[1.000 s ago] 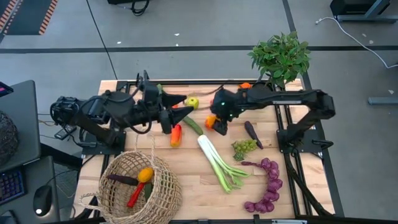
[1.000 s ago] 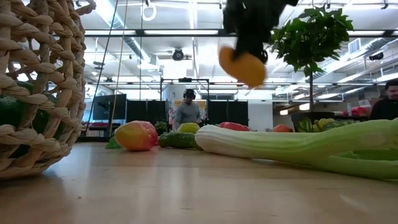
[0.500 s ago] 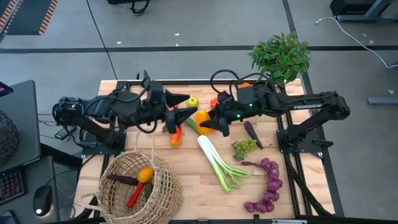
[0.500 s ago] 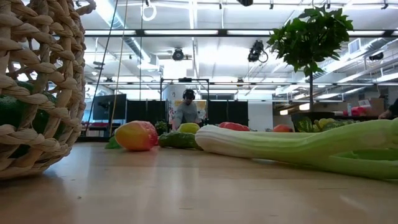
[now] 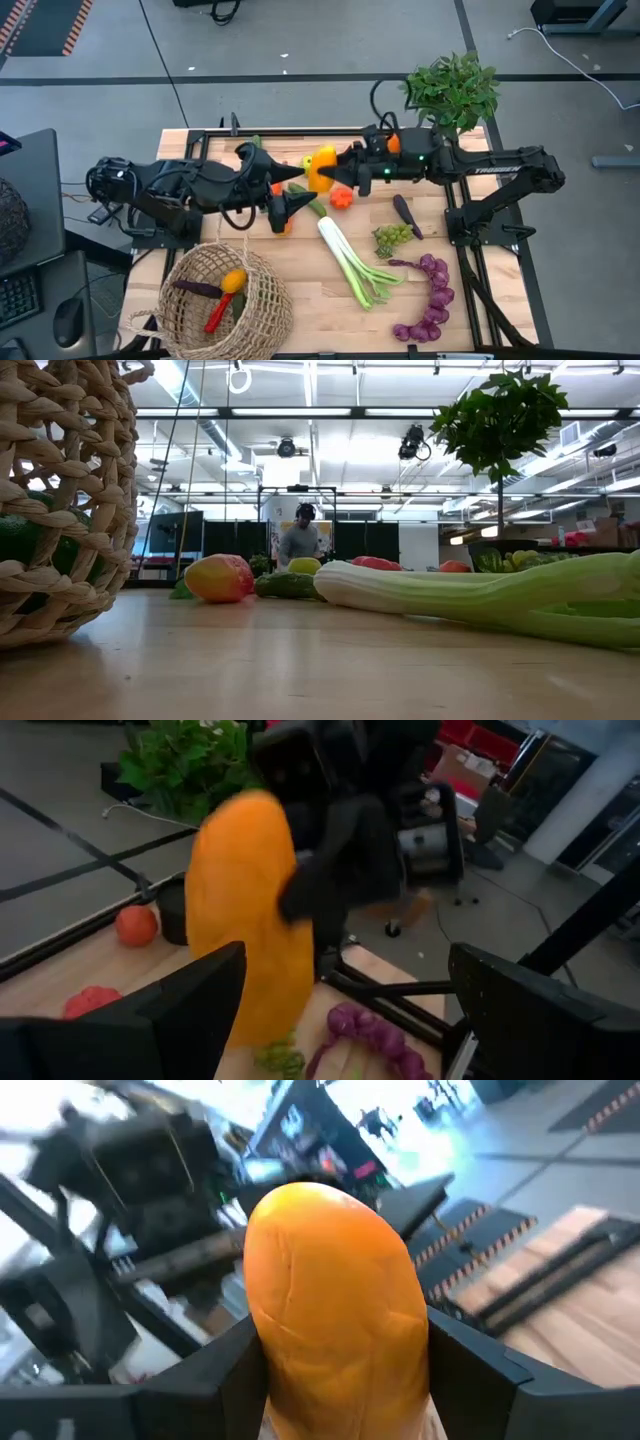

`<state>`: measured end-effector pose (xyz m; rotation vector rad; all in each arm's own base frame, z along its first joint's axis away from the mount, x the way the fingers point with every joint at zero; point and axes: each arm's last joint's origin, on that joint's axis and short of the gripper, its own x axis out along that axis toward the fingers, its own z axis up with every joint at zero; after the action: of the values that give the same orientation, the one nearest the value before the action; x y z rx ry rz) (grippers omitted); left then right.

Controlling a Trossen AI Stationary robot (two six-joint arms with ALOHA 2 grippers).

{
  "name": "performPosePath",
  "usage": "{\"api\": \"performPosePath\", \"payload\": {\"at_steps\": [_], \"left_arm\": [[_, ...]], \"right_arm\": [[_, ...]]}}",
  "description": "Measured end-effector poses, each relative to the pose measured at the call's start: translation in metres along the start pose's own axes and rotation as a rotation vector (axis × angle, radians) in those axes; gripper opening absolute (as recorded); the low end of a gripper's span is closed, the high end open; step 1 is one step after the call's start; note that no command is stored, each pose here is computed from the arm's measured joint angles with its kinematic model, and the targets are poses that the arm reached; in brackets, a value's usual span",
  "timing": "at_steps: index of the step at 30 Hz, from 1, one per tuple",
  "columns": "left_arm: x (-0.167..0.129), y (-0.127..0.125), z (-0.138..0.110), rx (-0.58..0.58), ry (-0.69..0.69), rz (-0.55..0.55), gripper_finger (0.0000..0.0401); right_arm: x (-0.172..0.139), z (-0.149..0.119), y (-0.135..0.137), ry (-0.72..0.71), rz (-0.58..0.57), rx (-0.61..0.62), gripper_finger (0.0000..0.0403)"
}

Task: Build produce basket
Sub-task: Put the right mango into the basket

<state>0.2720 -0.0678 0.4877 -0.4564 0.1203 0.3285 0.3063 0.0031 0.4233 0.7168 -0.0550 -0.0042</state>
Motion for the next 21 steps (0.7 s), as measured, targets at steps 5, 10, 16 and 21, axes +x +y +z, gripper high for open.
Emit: {"api": "performPosePath", "payload": {"at_steps": [5, 10, 16, 21], "left_arm": [[-0.002, 0.009, -0.005, 0.135, 0.018, 0.139, 0.0355], [-0.002, 0.012, -0.010, 0.145, 0.052, 0.173, 0.0355], [0.004, 0.012, -0.006, 0.037, 0.008, 0.170, 0.0355], [0.012, 0.008, -0.009, 0.036, 0.000, 0.165, 0.0355]], "right_arm": [[-0.002, 0.002, 0.001, 0.009, 0.023, -0.008, 0.0231], [-0.003, 0.004, 0.008, -0.020, 0.075, 0.014, 0.0231], [-0.002, 0.007, 0.009, -0.073, 0.084, -0.019, 0.0231], [0.005, 0.007, 0.003, -0.087, 0.077, -0.037, 0.0231]]}}
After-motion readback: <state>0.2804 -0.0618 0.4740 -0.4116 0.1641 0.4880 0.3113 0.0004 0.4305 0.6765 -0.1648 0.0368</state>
